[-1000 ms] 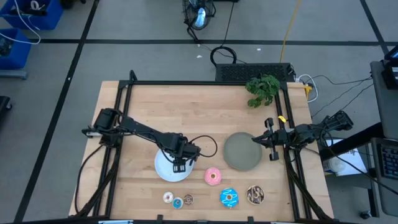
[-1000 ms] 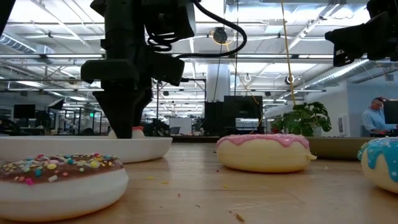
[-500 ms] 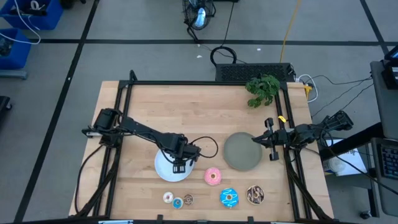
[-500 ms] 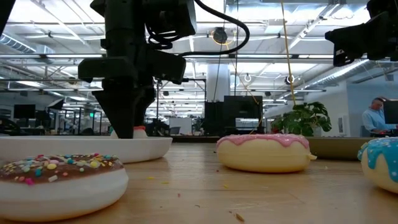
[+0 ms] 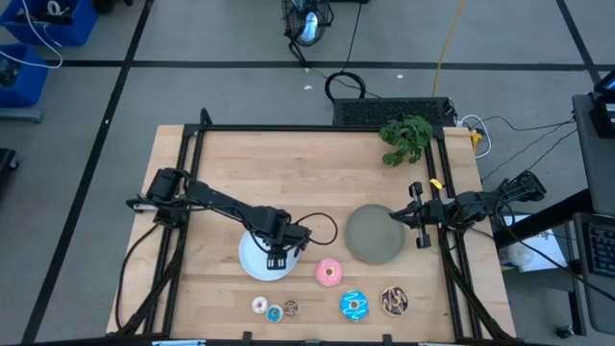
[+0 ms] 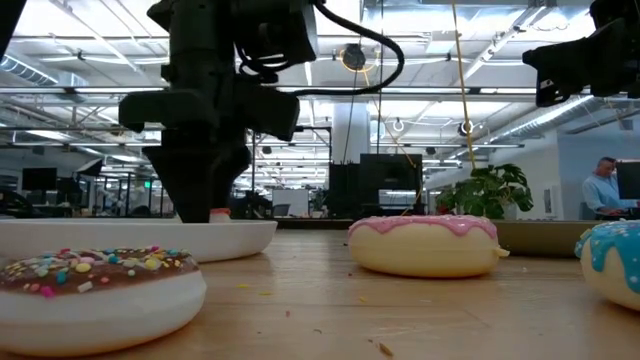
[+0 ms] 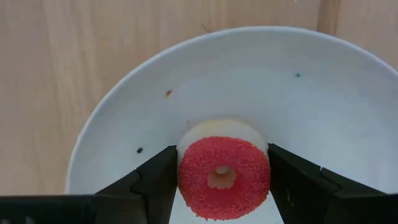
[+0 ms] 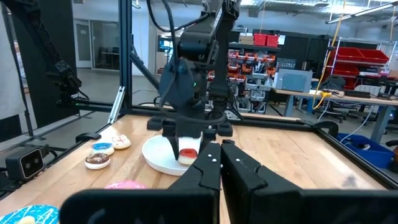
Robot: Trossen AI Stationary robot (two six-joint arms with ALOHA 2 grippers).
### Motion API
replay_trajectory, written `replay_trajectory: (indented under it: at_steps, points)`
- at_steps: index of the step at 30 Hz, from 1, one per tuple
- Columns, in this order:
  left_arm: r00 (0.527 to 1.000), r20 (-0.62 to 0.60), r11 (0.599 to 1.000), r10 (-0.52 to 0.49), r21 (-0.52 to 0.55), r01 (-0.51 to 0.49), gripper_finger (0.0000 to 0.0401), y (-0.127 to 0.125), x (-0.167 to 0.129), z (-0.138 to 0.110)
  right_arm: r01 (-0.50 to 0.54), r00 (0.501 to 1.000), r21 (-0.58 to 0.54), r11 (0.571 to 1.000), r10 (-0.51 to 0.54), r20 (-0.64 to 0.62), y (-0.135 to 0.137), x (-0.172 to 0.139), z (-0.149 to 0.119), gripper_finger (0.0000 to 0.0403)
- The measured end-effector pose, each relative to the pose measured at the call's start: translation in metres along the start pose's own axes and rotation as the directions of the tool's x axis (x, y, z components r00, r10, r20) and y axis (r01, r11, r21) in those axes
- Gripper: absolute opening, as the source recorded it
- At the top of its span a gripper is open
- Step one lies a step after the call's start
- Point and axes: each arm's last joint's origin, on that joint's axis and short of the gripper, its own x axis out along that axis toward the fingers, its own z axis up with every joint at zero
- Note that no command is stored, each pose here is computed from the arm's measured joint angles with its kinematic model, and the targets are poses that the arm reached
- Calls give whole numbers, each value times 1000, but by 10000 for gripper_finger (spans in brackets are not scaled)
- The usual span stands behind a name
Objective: Pick & Place donuts
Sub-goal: Put the small orange donut on the white plate
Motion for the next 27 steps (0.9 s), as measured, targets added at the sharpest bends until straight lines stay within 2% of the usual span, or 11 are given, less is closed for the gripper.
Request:
replay_trajectory:
  at_steps: [22,27]
  points:
    - [1000,-4,1000,7,5,-7,231,1,1,0,-4,1000,3,1000,4,0,0,0,0,0]
    - [1000,-9,1000,-5,0,5,257,1,1,0,-3,1000,3,1000,3,0,0,0,0,0]
